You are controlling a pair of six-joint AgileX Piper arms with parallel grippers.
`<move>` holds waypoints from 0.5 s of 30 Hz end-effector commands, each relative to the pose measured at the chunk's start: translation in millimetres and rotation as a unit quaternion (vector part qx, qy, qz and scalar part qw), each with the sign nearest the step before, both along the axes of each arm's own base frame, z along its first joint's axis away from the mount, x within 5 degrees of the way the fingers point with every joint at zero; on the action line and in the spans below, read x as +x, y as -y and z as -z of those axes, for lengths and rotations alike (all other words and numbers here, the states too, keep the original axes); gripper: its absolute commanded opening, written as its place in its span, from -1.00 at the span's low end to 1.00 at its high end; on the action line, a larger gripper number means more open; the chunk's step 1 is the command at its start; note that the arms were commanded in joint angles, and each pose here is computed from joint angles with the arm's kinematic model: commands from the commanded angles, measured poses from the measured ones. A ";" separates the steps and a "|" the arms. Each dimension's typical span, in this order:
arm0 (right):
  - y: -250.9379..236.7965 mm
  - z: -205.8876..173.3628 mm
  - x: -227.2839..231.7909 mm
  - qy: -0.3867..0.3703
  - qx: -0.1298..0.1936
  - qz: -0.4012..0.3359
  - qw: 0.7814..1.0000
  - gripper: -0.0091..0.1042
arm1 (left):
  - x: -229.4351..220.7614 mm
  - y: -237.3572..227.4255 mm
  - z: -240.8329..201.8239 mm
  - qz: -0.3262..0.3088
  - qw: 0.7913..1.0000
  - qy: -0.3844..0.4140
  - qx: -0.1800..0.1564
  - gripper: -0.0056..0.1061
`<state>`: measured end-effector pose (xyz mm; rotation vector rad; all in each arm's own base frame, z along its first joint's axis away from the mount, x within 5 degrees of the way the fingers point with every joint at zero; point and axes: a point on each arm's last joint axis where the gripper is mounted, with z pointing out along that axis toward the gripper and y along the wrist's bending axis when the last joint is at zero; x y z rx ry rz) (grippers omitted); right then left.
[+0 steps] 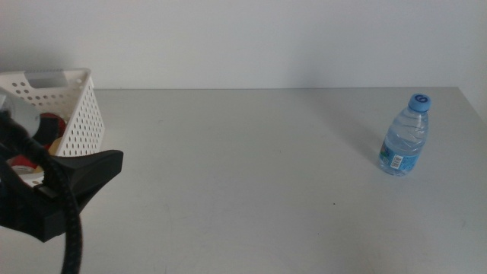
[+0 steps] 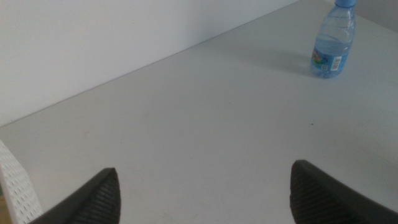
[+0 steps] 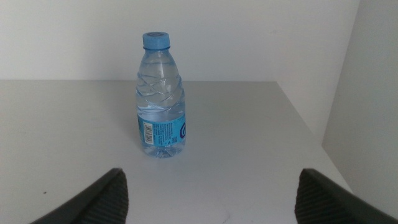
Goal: Use arms to grab the bottles and put them into the dustbin to the left of the table.
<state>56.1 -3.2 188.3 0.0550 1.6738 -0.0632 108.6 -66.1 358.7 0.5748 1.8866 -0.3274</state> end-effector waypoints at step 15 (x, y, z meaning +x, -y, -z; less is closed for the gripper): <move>2.9 -20.6 45.8 0.050 -0.125 -0.015 0.991 0.49 | 0.5 1.4 -15.9 0.001 0.999 0.041 -0.032 0.77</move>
